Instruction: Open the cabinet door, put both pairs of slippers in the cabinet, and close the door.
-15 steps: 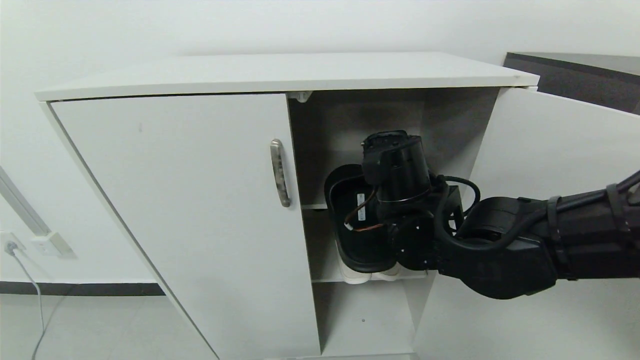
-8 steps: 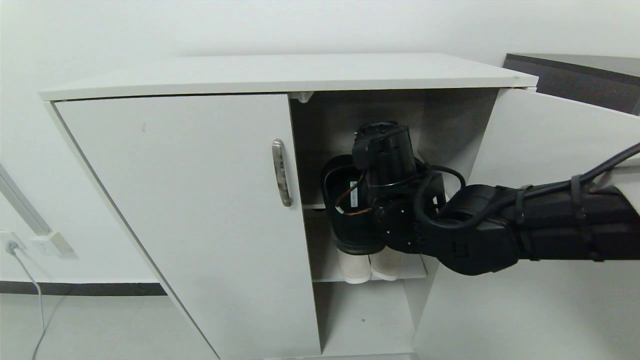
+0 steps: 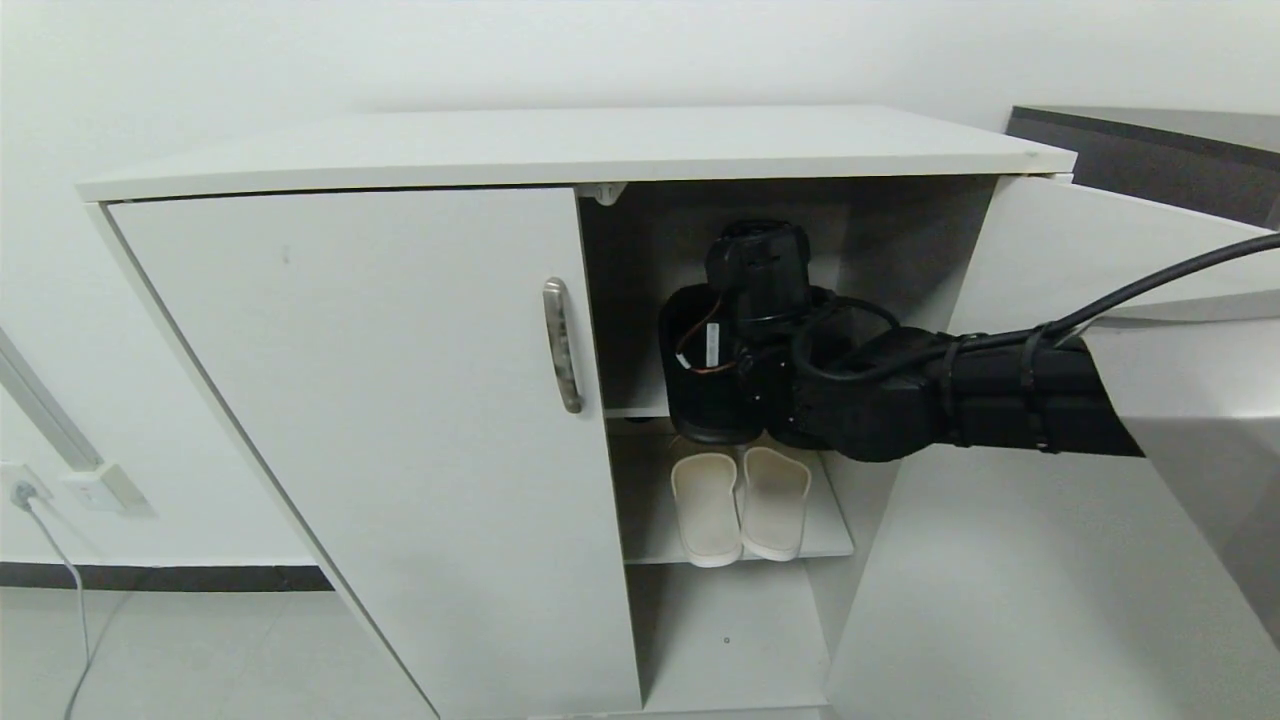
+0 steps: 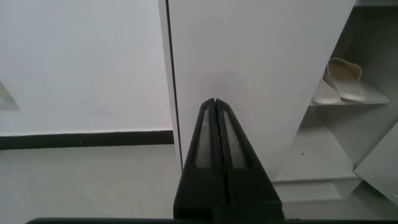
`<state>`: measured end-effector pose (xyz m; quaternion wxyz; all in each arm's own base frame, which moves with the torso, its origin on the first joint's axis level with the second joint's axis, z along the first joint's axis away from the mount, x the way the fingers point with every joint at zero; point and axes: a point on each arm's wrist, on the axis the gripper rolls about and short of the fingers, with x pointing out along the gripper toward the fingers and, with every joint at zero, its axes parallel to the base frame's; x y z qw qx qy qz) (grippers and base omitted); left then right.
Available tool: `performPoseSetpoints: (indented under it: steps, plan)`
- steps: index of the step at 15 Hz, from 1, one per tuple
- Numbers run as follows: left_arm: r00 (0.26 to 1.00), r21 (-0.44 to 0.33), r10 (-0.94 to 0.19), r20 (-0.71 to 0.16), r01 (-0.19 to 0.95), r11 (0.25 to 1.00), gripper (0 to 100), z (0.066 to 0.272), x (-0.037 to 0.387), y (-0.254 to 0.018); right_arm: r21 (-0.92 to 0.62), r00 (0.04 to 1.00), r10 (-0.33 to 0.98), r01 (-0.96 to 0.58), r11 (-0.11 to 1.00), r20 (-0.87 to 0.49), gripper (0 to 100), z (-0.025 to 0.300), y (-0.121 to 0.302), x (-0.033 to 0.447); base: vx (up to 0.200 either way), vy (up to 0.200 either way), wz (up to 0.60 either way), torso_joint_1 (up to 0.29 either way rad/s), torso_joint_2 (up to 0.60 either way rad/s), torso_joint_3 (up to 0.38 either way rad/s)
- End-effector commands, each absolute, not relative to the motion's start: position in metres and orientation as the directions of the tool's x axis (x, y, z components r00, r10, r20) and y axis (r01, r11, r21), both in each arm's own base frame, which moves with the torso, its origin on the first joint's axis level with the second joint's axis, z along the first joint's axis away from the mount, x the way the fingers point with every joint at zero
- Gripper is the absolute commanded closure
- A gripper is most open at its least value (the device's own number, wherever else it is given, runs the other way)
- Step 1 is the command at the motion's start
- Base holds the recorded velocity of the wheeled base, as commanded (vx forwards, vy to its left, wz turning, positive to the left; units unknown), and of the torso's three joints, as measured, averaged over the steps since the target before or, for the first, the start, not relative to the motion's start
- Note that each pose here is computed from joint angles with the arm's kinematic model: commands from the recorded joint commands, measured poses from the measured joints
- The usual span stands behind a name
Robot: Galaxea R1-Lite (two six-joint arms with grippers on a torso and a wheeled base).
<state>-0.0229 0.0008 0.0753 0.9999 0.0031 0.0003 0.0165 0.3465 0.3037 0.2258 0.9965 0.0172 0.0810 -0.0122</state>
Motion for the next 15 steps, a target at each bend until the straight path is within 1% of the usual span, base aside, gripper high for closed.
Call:
performPoseSetpoints:
  steps: [1,6,9,10,12,15]
  plan:
    - [0.999,0.006,0.034,-0.002,-0.034,0.999,100,0.075,-0.023,0.001,0.023,0.986,-0.032,0.037,0.999,-0.163,100,0.218,0.305,0.358,0.000,0.000,0.00,0.000,0.00,0.000]
    - [0.999,0.006,0.037,-0.002,-0.037,0.999,100,0.075,-0.023,0.001,0.025,0.989,-0.038,0.042,0.999,-0.140,100,0.226,0.299,0.367,0.000,0.000,0.00,0.000,0.00,0.000]
    - [0.999,0.008,0.038,-0.002,-0.038,0.999,100,0.075,-0.023,0.001,0.030,0.988,-0.048,0.052,0.998,-0.144,100,0.222,0.296,0.372,0.000,0.000,0.00,0.000,0.00,0.000]
    - [0.999,0.008,0.037,-0.002,-0.037,0.999,100,0.075,-0.023,0.001,0.031,0.988,-0.048,0.053,0.998,-0.146,0,0.221,0.296,0.372,0.000,0.000,0.00,0.000,0.00,0.000]
    - [0.999,0.008,0.035,-0.002,-0.035,0.999,100,0.075,-0.023,0.001,0.024,0.987,-0.046,0.050,0.998,-0.154,0,0.220,0.295,0.369,0.000,0.000,0.00,0.000,0.00,0.000]
    - [0.999,0.009,0.034,-0.002,-0.034,0.999,100,0.075,-0.023,0.001,0.015,0.985,-0.037,0.040,0.999,-0.166,0,0.227,0.289,0.352,0.000,0.000,0.00,0.000,0.00,0.000]
